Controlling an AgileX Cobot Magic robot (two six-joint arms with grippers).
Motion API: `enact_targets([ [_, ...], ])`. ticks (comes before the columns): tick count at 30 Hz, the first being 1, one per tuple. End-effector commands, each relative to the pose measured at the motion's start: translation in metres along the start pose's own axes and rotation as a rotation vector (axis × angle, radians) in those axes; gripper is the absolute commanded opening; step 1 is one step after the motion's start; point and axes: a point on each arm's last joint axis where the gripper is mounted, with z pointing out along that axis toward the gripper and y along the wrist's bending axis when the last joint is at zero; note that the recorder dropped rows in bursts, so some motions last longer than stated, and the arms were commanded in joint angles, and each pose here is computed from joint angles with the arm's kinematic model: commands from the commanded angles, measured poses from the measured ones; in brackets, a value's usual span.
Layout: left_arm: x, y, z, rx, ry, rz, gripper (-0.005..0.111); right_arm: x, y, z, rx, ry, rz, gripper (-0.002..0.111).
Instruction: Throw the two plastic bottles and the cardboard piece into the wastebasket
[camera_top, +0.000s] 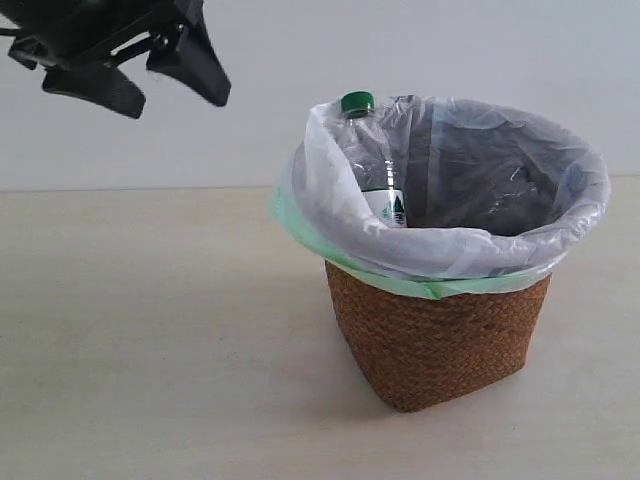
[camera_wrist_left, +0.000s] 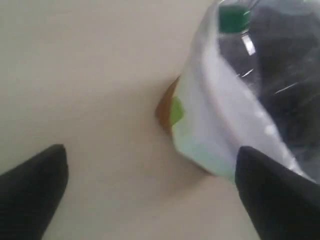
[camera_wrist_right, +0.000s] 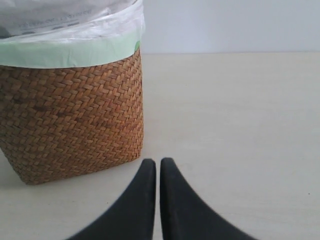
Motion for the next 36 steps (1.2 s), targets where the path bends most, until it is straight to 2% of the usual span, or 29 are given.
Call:
enact_targets([
  [1, 0.01, 0.004, -0.004, -0.062, 0.105, 0.026, 0.084, -0.001, 0.0, 0.0, 0.007, -0.012, -0.008, 0.0],
  [4, 0.012, 0.002, -0.004, -0.041, 0.133, 0.049, 0.084, -0.001, 0.0, 0.0, 0.007, -0.012, -0.008, 0.0],
  [7, 0.017, 0.001, 0.002, -0.004, 0.158, 0.017, 0.083, -0.001, 0.0, 0.0, 0.007, -0.012, -0.008, 0.0],
  [8, 0.021, 0.003, 0.006, -0.016, 0.177, 0.017, 0.076, -0.001, 0.0, 0.0, 0.007, -0.012, -0.008, 0.0],
  [9, 0.025, 0.007, 0.01, -0.037, 0.199, 0.015, 0.062, -0.001, 0.0, 0.0, 0.007, -0.012, -0.008, 0.0],
  [12, 0.035, 0.013, 0.019, -0.064, 0.248, 0.012, 0.01, -0.001, 0.0, 0.0, 0.007, -0.012, -0.008, 0.0],
  [13, 0.038, 0.014, 0.021, -0.066, 0.259, 0.013, 0.005, -0.001, 0.0, 0.0, 0.007, -0.012, -0.008, 0.0],
  [20, 0.058, 0.017, 0.029, -0.061, 0.304, 0.039, 0.004, -0.001, 0.0, 0.0, 0.007, -0.012, -0.008, 0.0],
  [23, 0.065, 0.016, 0.019, -0.074, 0.197, 0.03, 0.004, -0.001, 0.0, 0.0, 0.007, -0.012, -0.008, 0.0],
  [27, 0.08, 0.013, -0.007, -0.094, -0.034, 0.008, 0.004, -0.001, 0.0, 0.0, 0.007, -0.012, -0.008, 0.0],
  [33, 0.125, 0.006, -0.046, -0.059, -0.312, -0.056, 0.004, -0.001, 0.0, 0.0, 0.007, -0.012, -0.008, 0.0],
  [36, 0.156, 0.007, -0.052, -0.028, -0.414, -0.108, 0.004, -0.001, 0.0, 0.0, 0.007, -0.012, -0.008, 0.0],
])
